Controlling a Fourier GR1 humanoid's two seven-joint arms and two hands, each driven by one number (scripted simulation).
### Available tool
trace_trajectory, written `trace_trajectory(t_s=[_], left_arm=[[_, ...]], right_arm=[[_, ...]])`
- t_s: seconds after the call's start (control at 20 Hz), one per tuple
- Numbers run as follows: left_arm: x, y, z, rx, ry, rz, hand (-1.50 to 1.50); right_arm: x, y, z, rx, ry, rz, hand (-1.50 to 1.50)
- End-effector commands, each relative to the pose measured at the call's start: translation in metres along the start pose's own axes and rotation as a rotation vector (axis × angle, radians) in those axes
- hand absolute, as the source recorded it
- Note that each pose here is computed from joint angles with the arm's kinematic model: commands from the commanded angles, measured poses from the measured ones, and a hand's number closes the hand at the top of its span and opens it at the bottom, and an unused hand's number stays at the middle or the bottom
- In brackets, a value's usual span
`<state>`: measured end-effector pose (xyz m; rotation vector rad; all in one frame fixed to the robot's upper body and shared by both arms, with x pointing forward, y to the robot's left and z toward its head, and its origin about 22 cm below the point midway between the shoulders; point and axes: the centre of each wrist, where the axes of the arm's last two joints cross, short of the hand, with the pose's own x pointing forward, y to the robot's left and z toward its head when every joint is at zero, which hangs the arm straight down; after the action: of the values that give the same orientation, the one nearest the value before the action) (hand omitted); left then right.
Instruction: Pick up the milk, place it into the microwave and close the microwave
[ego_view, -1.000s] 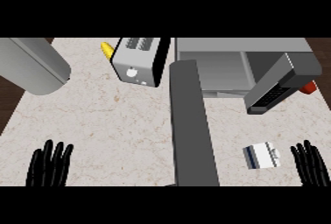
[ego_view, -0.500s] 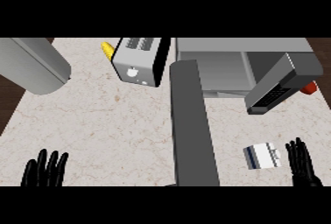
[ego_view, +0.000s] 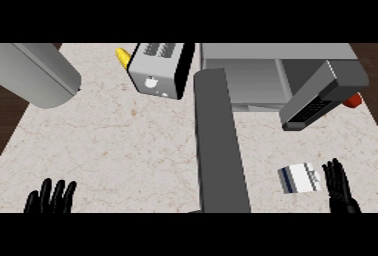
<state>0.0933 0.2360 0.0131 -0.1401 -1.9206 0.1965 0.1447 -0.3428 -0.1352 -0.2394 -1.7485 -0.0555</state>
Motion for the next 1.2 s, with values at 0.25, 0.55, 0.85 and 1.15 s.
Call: trace_trajectory(t_s=[0.25, 0.55, 0.85, 1.15], left_arm=[[-0.002, -0.002, 0.002, 0.0, -0.011, 0.001, -1.5], [-0.008, -0.006, -0.005, -0.008, 0.004, 0.01, -1.5], [-0.008, -0.001, 0.008, 0.004, -0.015, -0.002, -1.5], [0.004, 0.008, -0.003, -0.006, 0.013, -0.014, -1.5]], right_arm=[[-0.016, -0.009, -0.012, 0.027, -0.018, 0.036, -1.5], [-0.04, 0.016, -0.007, 0.052, -0.031, 0.009, -1.5], [-0.038, 0.003, -0.009, 0.087, -0.051, -0.029, -1.5], [-0.038, 0.02, -0.038, 0.073, -0.014, -0.056, -1.5]])
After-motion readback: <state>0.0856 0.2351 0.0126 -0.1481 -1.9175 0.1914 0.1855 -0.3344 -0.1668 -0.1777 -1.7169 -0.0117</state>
